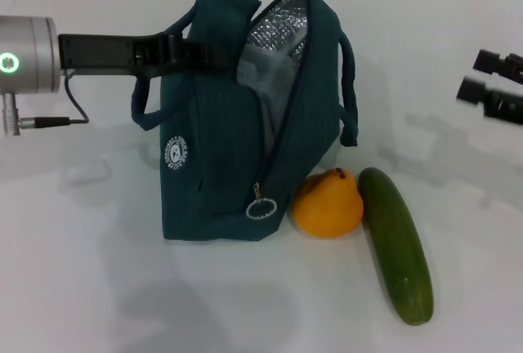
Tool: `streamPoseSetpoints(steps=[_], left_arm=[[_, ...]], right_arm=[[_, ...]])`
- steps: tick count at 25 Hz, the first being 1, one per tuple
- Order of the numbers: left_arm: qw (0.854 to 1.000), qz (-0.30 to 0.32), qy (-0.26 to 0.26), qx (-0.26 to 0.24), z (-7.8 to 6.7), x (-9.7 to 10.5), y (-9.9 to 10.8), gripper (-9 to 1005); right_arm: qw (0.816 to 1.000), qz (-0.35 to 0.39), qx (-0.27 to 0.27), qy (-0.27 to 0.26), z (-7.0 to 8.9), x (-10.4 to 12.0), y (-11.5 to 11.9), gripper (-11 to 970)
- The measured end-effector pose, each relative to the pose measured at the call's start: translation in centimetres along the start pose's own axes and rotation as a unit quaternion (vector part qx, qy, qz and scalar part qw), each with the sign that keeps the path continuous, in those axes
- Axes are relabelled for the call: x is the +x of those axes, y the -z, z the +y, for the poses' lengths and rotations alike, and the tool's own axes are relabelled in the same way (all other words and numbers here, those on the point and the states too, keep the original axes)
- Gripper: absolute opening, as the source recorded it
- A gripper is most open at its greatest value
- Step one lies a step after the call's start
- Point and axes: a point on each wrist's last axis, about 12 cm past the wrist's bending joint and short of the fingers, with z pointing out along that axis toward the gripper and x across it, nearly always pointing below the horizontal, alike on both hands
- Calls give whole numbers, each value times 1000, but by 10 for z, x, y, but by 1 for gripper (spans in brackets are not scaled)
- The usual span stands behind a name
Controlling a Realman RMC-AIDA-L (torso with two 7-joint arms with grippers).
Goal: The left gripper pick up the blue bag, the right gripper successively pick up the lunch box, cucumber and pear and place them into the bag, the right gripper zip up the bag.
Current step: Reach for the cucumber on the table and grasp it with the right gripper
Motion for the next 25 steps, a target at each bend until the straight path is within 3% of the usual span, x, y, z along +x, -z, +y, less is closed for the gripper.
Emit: streamPoseSetpoints(steps=[6, 12, 21, 25], left_arm=[[1000, -1, 1, -1, 1, 2, 1, 43], [1000, -8, -3, 5, 0, 1, 1, 43], [1000, -8, -7, 7, -2, -2, -1, 43], [1000, -10, -7, 7, -2, -3, -2, 43]], right_arm=[[993, 43, -10, 108, -5, -27, 2, 875], [975, 95, -39, 197, -12, -69, -2, 874], [958, 169, -55, 226, -18, -101, -27, 872], [941, 229, -63, 242, -17, -115, -44, 872]])
